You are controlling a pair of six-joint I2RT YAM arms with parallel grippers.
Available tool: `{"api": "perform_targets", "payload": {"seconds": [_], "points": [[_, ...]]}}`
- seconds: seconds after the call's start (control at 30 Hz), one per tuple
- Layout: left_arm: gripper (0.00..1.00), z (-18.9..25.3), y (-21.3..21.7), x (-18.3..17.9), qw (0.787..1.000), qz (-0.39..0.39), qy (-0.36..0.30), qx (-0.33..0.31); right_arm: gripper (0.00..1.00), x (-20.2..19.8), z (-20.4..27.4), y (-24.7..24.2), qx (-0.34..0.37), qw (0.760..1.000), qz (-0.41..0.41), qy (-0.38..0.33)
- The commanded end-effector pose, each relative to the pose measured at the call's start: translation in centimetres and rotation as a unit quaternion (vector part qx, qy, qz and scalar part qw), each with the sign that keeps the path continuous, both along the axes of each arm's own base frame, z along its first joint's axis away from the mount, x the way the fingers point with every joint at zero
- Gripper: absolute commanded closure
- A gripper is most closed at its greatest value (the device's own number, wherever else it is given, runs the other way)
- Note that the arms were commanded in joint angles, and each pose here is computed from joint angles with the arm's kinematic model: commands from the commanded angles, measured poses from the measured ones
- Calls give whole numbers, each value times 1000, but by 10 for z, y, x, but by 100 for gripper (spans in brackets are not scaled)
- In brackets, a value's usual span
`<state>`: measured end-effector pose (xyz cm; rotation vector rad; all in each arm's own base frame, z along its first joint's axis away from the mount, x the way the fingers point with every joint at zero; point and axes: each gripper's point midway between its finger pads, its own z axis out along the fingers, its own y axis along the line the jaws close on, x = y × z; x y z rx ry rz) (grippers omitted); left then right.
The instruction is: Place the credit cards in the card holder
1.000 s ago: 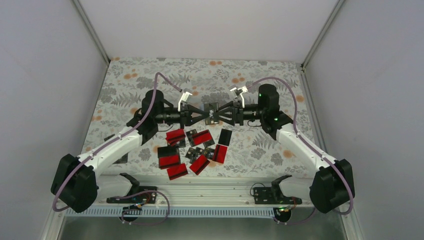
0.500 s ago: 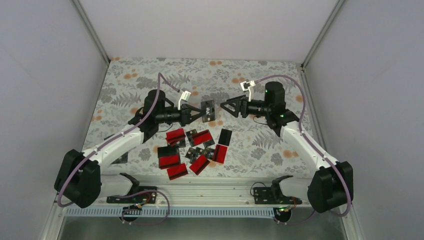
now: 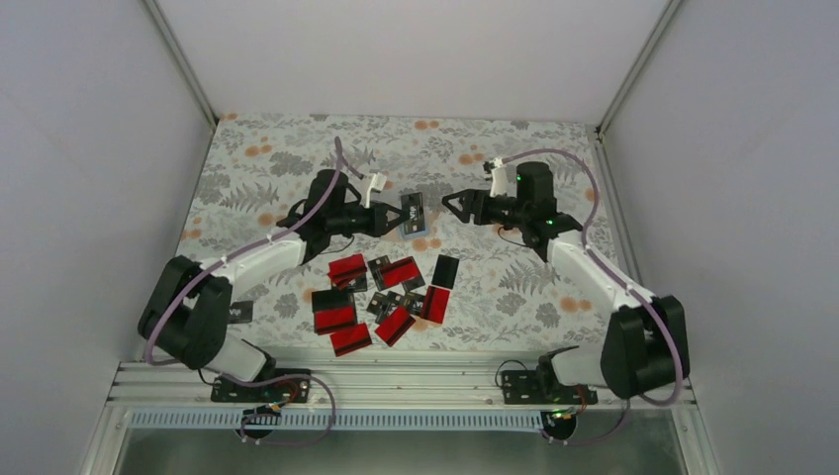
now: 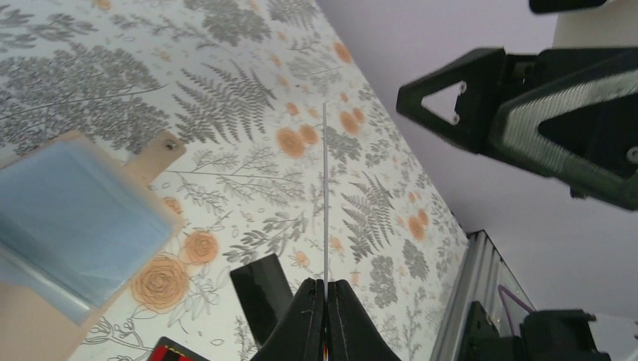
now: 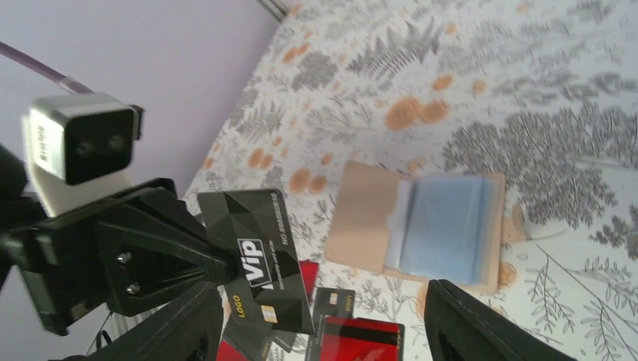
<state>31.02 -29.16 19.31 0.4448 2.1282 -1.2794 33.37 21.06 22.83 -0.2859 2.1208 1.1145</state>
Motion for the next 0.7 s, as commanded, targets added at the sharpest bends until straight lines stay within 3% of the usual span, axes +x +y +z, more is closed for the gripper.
{"api": "perform_targets", "payload": {"seconds": [0.0,0.3,0.67], "points": [[97,-4,-1,28,999,44,20,11,33,17,-21,4,-7,999,-6,37],[98,-39,13,54,988,117,59,75,43,35,-60,28,-12,996,16,91],[98,-83,29,67,970,179,113,117,64,68,-106,68,-33,988,39,143]]}}
